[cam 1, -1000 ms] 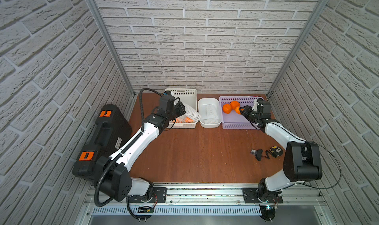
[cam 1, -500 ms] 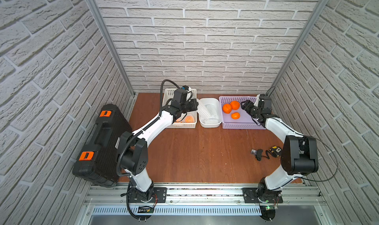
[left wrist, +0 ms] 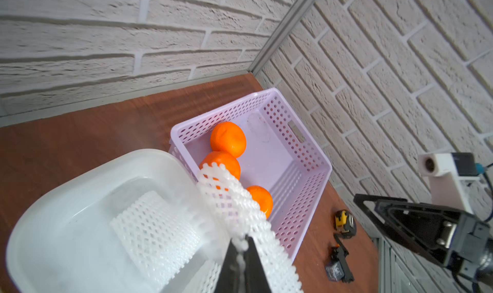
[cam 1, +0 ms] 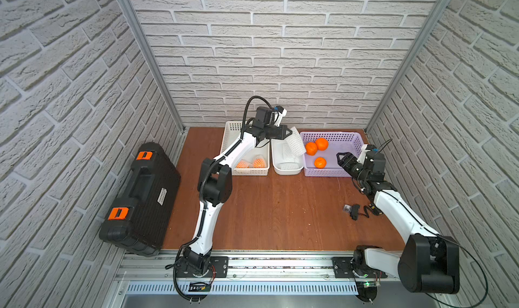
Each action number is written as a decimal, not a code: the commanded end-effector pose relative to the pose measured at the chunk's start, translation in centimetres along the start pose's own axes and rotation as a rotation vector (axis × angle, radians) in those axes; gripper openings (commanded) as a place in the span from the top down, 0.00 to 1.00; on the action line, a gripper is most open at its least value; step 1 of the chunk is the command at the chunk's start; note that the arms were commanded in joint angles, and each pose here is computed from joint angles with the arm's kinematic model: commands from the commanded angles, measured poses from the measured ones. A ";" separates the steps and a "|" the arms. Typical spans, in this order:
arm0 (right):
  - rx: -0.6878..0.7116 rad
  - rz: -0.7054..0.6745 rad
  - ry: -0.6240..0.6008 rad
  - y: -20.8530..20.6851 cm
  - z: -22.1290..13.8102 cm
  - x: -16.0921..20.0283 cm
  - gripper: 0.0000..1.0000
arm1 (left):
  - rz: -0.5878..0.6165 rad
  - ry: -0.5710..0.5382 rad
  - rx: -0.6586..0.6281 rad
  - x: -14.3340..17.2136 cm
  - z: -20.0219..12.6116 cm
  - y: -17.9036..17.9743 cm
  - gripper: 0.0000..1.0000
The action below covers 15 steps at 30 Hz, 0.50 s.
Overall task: Remove foam nets from oranges
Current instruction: Place the orange in the basket, then place the foam net into the storage box.
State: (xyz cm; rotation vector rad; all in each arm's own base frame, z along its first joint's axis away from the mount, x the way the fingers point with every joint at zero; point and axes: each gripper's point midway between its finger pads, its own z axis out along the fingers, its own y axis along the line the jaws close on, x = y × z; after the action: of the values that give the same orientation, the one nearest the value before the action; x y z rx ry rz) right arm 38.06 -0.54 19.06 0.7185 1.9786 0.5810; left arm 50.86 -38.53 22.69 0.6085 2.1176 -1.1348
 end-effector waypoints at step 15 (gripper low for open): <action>-0.010 -0.097 0.054 0.3 -1.9 2.1 0.31 | -0.130 0.139 0.137 3.8 1.5 5.6 0.99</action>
State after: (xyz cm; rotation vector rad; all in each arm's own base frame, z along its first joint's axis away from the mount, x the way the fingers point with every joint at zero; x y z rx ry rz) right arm 35.82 0.40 19.09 0.6361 2.0368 0.5551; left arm 52.75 -36.83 15.34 0.6046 2.2558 -1.3215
